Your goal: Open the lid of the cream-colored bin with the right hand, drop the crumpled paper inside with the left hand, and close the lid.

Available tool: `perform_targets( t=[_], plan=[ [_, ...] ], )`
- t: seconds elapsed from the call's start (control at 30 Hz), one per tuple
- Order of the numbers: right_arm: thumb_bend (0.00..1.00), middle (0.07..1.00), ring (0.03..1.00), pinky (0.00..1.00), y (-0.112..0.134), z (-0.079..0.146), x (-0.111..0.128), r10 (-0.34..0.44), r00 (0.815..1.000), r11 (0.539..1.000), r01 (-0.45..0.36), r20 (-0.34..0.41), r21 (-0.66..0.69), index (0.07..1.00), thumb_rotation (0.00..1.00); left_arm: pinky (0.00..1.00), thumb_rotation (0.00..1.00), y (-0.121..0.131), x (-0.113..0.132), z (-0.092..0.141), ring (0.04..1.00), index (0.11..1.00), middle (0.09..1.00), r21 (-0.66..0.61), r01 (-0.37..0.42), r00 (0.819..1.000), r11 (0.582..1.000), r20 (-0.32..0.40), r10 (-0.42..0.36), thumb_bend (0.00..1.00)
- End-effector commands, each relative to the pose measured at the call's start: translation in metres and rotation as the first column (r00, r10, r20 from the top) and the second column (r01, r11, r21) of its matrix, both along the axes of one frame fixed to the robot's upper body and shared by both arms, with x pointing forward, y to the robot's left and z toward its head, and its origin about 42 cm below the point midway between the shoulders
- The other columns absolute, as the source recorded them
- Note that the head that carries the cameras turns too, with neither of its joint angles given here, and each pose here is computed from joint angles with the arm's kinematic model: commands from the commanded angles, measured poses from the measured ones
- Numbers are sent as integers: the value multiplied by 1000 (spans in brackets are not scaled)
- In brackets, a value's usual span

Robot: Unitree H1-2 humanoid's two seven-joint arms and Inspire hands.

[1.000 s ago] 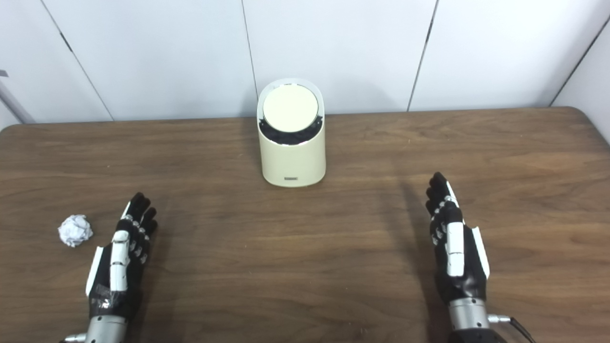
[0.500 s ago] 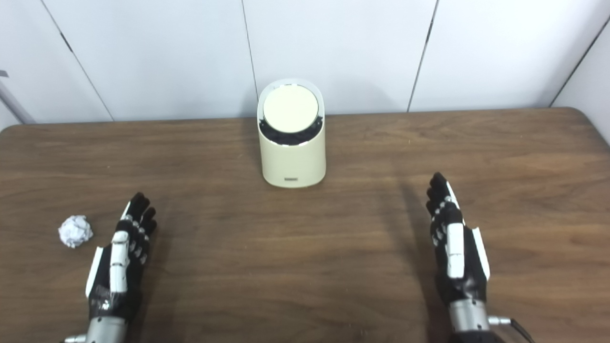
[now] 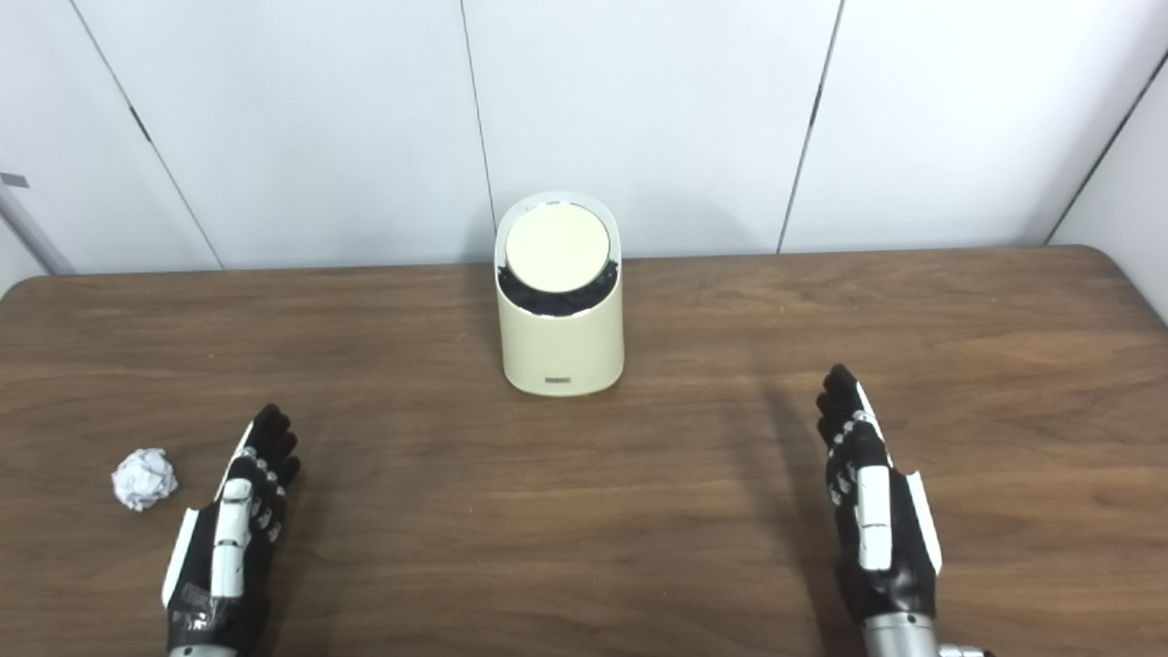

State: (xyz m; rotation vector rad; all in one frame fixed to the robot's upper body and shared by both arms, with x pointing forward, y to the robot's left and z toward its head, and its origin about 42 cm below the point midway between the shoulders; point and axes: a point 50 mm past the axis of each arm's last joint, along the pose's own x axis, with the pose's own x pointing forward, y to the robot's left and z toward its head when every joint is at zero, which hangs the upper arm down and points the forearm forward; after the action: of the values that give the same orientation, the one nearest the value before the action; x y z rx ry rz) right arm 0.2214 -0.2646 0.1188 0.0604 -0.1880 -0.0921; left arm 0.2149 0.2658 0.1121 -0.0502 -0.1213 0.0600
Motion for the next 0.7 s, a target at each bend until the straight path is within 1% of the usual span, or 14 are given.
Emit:
perform_targets(
  t=[0.0,0.07,0.13,0.23,0.37,0.53,0.67],
  plan=[
    [528,972,976,1000,1,-33,-30,-5,993,1000,7,-118,15,941,1000,1000,942,-1,-17,-15,999,992,991,-2,-3,999,1000,-46,2,337],
    [529,972,976,1000,1,-33,-30,-8,993,1000,10,-119,17,939,1000,1000,950,-2,-17,-14,1000,992,994,-7,-3,999,1000,-44,3,343],
    [525,972,977,1000,1,-33,-30,-10,993,1000,12,-119,18,936,1000,1000,950,-2,-17,-14,996,993,987,-12,-3,999,1000,-43,2,328],
    [549,962,967,1000,2,-32,-30,-17,993,1000,18,-117,7,927,1000,1000,950,-3,-16,-14,995,995,983,-1,2,999,1000,-42,-2,319],
    [531,950,957,998,2,-28,-29,-20,995,1000,19,-99,-6,912,1000,1000,940,-3,-16,-13,996,998,989,2,4,999,1000,-40,-4,309],
    [571,918,939,976,2,-18,-24,-38,997,999,37,-74,-19,862,997,1000,937,-3,-15,-13,989,995,984,0,5,999,1000,-37,-5,309],
    [571,913,941,963,3,-6,-14,-43,999,996,40,-34,-74,853,996,1000,934,-2,-14,-13,988,998,990,-3,12,999,1000,-33,-12,312]
  ],
)
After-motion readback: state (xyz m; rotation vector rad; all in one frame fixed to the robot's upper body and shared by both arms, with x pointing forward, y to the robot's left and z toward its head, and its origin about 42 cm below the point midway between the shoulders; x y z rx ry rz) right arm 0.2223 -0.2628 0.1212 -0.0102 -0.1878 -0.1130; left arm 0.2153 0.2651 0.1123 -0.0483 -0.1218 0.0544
